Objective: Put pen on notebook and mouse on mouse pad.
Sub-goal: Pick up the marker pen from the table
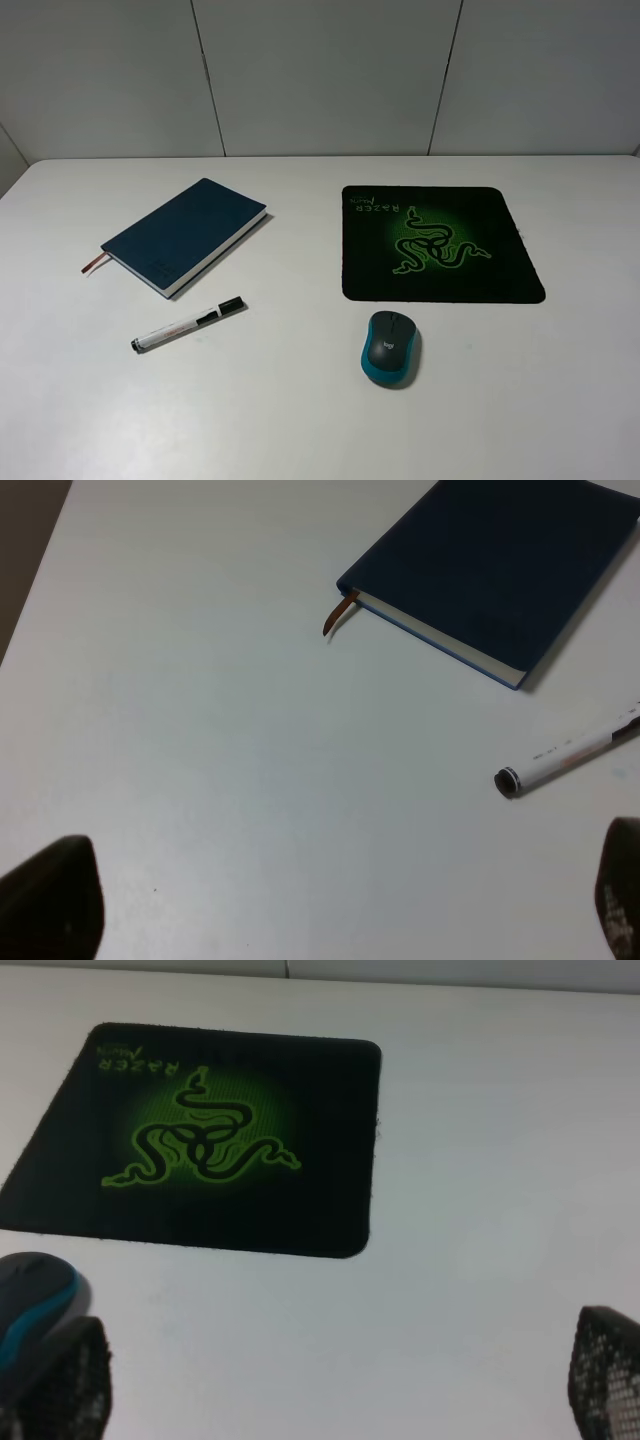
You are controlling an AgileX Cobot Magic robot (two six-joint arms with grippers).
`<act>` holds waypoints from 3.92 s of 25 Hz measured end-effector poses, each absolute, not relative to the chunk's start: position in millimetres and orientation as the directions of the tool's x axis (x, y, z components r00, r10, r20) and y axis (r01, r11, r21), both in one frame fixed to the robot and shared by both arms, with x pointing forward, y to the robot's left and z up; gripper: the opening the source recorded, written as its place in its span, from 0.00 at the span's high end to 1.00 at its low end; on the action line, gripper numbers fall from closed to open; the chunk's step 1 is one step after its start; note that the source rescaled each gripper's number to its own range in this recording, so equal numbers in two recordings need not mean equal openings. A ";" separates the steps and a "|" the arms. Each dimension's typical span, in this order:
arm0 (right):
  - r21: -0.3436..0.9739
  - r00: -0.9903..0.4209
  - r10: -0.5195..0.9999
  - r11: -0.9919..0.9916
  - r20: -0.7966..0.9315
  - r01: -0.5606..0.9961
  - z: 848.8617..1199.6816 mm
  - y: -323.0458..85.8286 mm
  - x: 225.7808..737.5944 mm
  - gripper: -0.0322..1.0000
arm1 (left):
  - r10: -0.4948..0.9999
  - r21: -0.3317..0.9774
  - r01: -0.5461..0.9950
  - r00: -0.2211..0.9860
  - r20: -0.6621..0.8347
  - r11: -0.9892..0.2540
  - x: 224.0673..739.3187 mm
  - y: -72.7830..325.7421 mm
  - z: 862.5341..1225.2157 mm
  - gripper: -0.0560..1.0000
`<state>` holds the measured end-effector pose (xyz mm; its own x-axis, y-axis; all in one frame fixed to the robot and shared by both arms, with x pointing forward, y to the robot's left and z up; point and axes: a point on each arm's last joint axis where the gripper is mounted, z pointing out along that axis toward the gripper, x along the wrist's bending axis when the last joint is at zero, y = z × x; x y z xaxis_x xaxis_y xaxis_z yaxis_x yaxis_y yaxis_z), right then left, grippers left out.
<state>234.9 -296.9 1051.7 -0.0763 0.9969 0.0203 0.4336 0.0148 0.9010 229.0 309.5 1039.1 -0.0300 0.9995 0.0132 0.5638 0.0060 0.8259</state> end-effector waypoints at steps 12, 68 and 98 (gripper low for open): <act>0.901 -0.076 0.997 0.015 0.020 0.434 1051.7 -296.9 234.9 0.00 | 0.999 0.826 0.564 -0.030 0.013 0.006 229.0 309.5 1039.1 0.02; 0.901 -0.076 0.997 0.015 0.020 0.434 1051.7 -296.9 234.9 0.00 | 0.780 0.049 0.779 0.620 0.090 -0.625 438.9 195.4 1023.2 0.01; 0.901 -0.076 0.997 0.015 0.020 0.434 1051.7 -296.9 234.9 0.00 | 0.592 -0.017 0.592 0.806 0.016 -0.806 485.9 156.9 920.8 0.01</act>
